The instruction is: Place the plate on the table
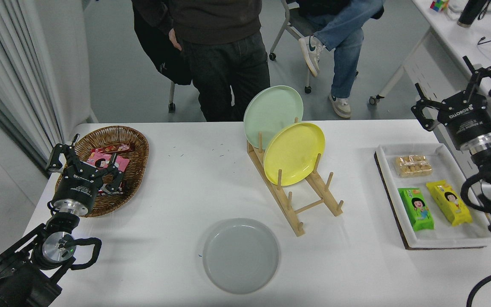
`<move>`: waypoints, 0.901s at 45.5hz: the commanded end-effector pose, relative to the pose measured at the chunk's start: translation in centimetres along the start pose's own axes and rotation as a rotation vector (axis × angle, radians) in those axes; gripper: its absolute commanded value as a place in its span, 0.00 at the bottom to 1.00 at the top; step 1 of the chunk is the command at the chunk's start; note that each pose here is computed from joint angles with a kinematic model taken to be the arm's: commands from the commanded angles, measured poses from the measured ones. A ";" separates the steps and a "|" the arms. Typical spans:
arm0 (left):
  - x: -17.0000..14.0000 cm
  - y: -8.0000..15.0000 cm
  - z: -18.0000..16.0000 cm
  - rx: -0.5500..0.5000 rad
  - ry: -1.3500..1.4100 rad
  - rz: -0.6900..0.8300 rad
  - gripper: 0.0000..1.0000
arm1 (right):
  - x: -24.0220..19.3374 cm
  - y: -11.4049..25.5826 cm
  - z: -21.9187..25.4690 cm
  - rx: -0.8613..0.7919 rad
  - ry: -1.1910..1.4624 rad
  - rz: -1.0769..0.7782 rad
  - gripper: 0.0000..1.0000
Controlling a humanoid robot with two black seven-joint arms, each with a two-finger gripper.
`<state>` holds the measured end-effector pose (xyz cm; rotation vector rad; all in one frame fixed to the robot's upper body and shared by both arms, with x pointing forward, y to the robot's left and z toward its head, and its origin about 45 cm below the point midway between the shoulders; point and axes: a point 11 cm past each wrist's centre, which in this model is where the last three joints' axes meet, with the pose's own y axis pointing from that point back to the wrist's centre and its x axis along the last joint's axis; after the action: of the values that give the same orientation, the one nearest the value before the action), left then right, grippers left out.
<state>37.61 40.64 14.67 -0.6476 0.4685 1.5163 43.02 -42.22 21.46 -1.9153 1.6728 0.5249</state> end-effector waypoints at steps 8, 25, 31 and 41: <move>0.0 0.0 0.0 0.000 0.000 0.000 0.98 | 4.3 3.4 3.0 -0.138 0.107 0.125 1.00; 0.0 0.0 0.0 0.000 0.000 0.000 0.98 | 5.0 3.1 3.8 -0.117 0.083 0.179 1.00; 0.0 0.0 0.0 0.000 0.000 0.000 0.98 | 4.9 2.9 3.8 -0.112 0.085 0.183 1.00; 0.0 0.0 0.0 0.000 0.000 0.000 0.98 | 5.1 2.9 4.0 -0.108 0.086 0.203 1.00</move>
<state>37.62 40.64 14.67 -0.6475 0.4685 1.5162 41.02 -43.94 15.04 -1.9002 1.9224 0.6297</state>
